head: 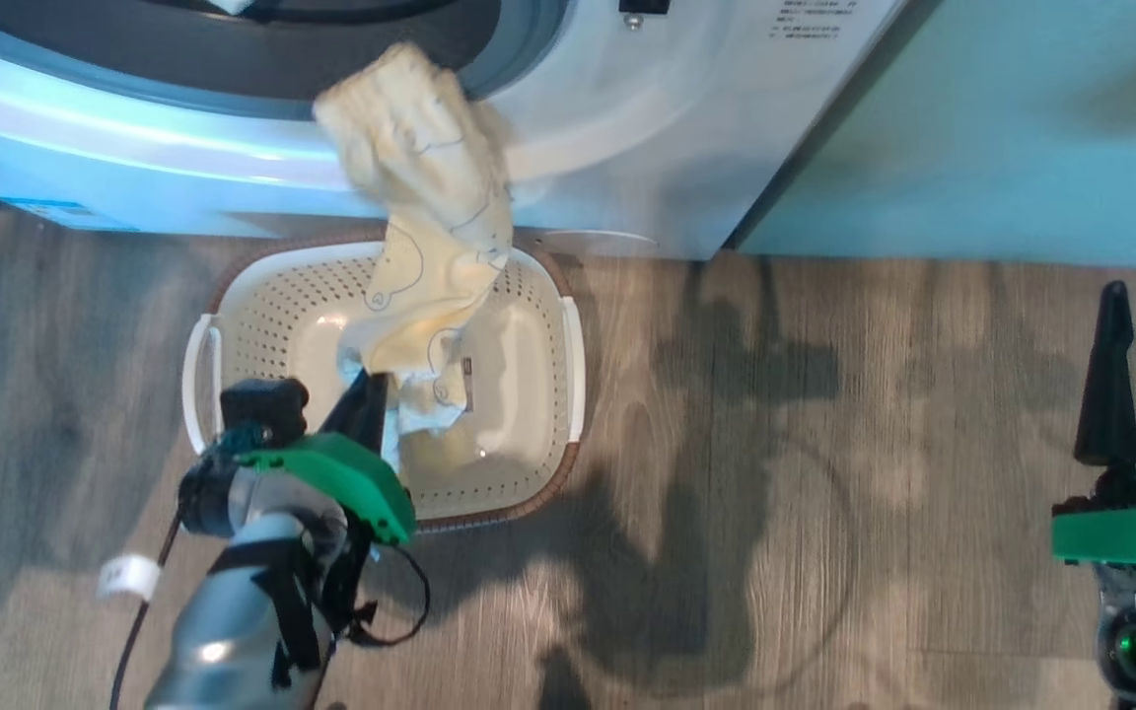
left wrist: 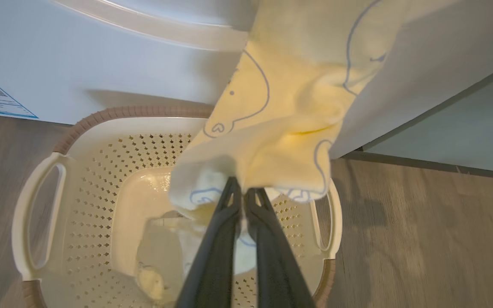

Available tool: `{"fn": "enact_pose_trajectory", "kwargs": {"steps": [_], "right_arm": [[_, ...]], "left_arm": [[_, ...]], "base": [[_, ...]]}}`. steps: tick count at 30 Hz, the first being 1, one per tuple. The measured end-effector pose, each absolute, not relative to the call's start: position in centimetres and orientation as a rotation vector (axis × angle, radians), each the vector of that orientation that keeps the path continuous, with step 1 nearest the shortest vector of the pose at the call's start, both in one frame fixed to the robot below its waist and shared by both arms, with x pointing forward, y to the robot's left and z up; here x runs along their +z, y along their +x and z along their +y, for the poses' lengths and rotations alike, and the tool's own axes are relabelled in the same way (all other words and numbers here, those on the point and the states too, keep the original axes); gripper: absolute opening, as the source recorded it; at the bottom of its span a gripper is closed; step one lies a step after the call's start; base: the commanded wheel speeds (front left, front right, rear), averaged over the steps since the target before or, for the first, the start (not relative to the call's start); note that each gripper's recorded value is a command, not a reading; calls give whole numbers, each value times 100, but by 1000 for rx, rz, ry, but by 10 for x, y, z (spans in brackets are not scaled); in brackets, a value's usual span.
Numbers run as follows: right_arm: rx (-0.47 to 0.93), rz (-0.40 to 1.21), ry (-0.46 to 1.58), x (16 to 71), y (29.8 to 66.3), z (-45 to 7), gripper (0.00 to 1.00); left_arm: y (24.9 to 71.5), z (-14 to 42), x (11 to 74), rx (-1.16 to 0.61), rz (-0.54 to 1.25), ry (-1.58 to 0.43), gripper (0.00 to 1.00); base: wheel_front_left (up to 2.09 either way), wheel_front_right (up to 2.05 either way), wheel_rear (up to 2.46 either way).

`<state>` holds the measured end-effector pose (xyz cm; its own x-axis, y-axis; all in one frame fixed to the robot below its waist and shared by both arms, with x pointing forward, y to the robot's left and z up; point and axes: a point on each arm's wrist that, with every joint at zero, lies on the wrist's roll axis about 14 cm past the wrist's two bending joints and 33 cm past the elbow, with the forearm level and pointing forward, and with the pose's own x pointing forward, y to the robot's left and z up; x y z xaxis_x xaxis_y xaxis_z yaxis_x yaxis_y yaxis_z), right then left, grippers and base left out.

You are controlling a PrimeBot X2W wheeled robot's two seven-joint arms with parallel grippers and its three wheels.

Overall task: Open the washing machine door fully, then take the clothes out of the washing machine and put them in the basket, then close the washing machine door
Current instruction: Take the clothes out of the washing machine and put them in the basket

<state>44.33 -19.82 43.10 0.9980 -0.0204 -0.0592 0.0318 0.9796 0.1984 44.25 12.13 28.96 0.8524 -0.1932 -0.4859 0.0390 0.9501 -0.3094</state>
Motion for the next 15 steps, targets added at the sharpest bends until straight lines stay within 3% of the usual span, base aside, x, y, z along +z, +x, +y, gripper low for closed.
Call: {"fn": "enact_pose_trajectory", "kwargs": {"steps": [2,15], "right_arm": [[-29,61,199,428,446,-199,100],[-47,76,188,417,453,-206,100]], "left_arm": [[447,119,280,-124,569,-304,100],[451,116,246,-109,690,-325,100]], "base": [[0,0,0],[0,0,0]]}}
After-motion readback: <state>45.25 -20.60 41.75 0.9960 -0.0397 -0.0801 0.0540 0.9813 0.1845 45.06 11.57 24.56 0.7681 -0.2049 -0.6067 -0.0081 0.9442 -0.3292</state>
